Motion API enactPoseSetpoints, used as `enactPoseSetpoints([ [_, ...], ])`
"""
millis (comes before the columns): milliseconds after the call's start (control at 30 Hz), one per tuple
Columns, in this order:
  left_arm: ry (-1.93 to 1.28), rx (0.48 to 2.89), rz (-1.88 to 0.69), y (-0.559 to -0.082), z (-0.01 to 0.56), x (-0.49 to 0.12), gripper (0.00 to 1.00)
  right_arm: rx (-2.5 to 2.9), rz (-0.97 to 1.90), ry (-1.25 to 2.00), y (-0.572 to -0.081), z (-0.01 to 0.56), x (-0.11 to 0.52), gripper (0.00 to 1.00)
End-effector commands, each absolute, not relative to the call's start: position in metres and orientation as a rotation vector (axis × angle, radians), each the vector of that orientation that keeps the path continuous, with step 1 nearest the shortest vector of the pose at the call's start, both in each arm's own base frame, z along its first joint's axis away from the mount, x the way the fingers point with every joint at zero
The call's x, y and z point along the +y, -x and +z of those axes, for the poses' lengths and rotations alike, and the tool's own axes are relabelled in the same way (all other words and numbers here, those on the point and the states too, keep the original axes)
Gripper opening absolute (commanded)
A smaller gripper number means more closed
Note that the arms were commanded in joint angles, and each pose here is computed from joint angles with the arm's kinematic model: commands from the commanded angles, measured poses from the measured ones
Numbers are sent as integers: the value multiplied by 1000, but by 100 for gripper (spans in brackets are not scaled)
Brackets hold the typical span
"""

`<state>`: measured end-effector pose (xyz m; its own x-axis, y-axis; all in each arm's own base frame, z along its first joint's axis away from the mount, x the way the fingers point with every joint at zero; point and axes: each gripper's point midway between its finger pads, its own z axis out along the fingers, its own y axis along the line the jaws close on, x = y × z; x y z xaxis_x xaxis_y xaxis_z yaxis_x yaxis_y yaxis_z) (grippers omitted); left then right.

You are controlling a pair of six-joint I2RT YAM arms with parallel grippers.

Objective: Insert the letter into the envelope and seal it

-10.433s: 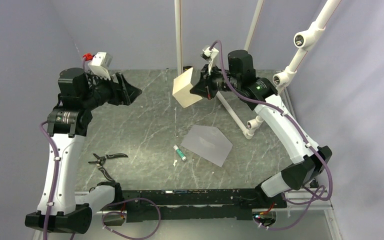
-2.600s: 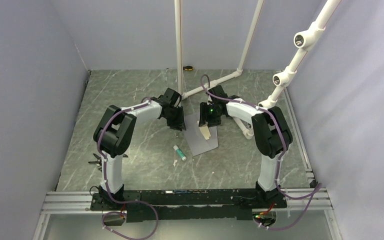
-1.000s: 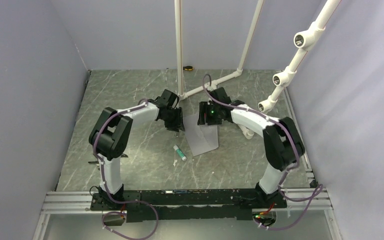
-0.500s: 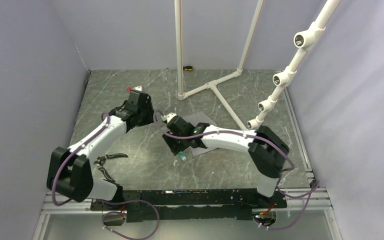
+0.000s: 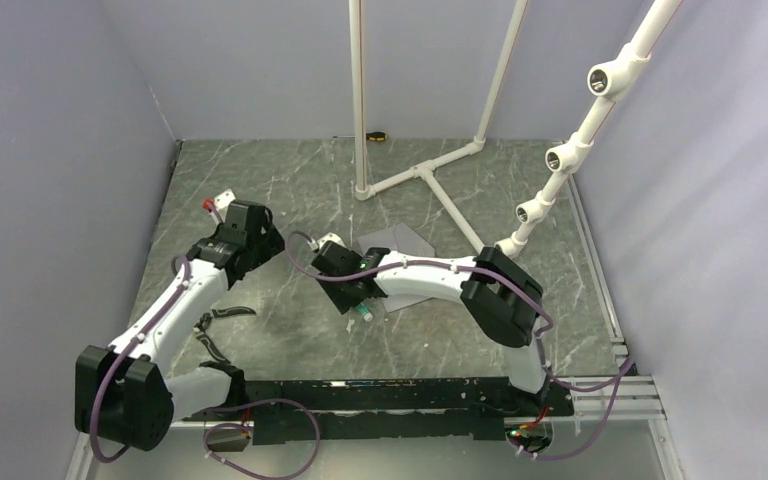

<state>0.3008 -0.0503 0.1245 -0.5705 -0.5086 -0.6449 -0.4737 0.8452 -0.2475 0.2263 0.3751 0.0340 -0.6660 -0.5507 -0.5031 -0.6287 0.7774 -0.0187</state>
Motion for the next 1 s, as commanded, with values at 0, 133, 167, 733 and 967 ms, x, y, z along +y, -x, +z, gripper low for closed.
enactPoseSetpoints([
  [0, 803, 2184, -58, -301, 134, -40, 89, 2491, 181, 850, -233, 34, 379, 53],
  [133, 787, 2175, -111, -304, 135, -44, 93, 2523, 161, 838, -238, 26, 381, 48],
  [167, 780, 2182, -111, -304, 134, -44, 93, 2532, 162, 833, -239, 25, 381, 45],
  [733, 450, 2224, -518, -322, 155, -104, 91, 2409, 603, 353, -311, 113, 353, 4],
  [967, -15, 1894, -1071, -313, 245, -182, 92, 2131, 974, 108, -352, 232, 338, 6],
])
